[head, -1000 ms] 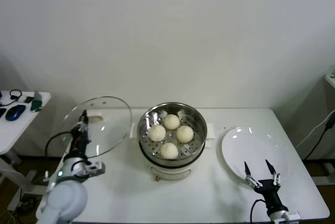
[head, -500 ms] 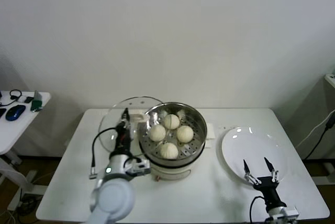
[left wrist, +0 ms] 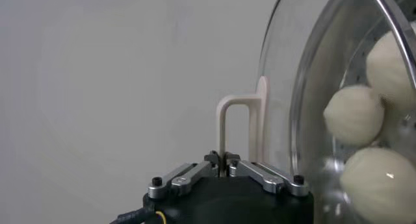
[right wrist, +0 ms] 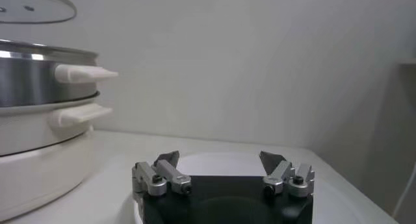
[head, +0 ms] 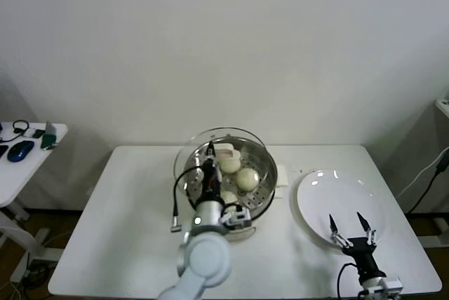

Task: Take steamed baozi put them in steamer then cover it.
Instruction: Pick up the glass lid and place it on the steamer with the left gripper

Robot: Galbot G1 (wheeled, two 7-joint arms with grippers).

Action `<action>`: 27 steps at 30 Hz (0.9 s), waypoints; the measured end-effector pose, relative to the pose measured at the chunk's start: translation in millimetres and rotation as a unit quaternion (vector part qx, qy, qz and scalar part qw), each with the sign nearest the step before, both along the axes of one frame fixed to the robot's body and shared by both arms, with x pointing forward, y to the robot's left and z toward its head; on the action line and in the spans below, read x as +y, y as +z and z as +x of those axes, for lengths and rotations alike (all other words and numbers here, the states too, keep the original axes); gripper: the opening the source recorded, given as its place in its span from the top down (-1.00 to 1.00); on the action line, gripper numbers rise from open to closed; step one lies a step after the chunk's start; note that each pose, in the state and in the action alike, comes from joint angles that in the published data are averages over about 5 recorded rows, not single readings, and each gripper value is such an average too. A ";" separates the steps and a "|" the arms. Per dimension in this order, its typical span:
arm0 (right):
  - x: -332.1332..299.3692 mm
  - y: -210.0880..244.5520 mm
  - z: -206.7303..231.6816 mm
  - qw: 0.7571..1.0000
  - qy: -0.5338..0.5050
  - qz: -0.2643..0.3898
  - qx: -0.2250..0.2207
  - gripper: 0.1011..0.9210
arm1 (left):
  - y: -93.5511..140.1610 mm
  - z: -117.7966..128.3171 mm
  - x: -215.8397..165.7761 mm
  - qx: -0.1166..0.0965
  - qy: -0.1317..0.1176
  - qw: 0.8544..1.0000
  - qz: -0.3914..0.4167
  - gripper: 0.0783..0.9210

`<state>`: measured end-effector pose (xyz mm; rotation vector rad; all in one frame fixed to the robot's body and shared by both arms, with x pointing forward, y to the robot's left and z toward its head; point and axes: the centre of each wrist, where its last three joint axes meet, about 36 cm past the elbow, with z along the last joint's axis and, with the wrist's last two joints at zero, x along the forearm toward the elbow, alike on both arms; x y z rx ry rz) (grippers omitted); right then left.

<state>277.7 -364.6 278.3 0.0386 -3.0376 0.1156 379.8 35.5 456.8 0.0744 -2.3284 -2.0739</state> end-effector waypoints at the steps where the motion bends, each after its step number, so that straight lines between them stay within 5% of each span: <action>1: -0.6 0.0 -0.5 1.000 -0.001 0.000 -0.001 -0.76 | -1.9 0.4 -4.4 0.002 -0.001 1.000 0.001 0.86; 27: 0.0 -4.9 -8.3 1.000 -0.012 0.013 -0.009 -0.76 | -44.0 11.9 -35.1 0.006 0.007 0.999 0.037 0.86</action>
